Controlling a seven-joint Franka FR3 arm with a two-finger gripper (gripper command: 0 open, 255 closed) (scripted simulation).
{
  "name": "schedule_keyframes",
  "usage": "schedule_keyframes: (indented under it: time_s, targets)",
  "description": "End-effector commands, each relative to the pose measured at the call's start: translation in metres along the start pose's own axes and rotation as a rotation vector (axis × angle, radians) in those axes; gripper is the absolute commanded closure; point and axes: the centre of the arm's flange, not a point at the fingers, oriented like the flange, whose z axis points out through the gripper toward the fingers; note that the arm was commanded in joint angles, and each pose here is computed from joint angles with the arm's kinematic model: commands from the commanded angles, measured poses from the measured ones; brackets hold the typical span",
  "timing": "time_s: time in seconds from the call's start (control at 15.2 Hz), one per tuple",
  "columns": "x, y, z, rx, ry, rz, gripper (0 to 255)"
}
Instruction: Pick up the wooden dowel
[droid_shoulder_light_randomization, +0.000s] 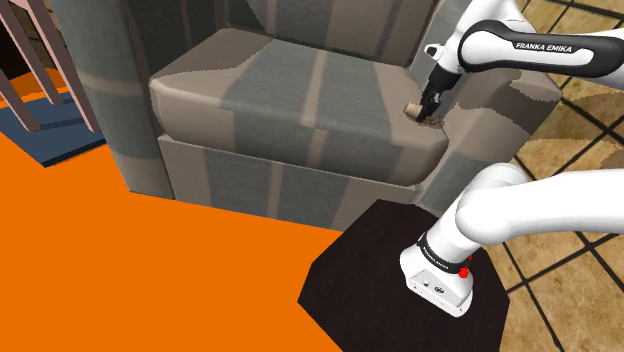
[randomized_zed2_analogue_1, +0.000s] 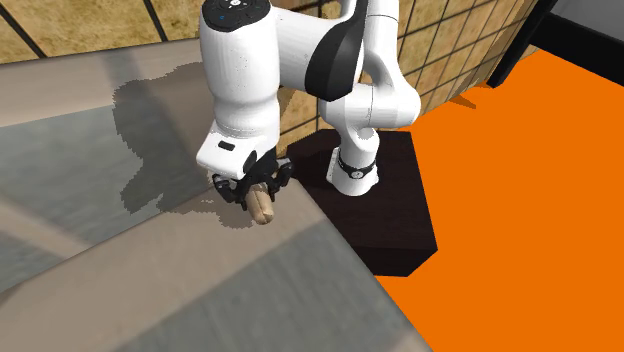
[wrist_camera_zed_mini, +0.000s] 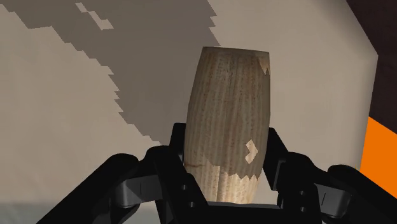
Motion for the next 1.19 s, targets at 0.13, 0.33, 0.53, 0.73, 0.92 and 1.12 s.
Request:
schedule_keyframes:
  time_s: [0.13, 0.33, 0.53, 0.73, 0.92, 1.12]
  targets:
    - [0.005, -0.01, -0.003, 0.027, -0.04, -0.035, 255]
    - [0.006, -0.008, -0.019, 0.027, -0.04, -0.035, 255]
    - [0.006, -0.006, -0.034, 0.027, -0.04, -0.035, 255]
    - [0.007, -0.004, -0.05, 0.027, -0.04, -0.035, 255]
    - [0.008, -0.002, -0.066, 0.027, -0.04, -0.035, 255]
    - [0.008, -0.001, -0.072, 0.027, -0.04, -0.035, 255]
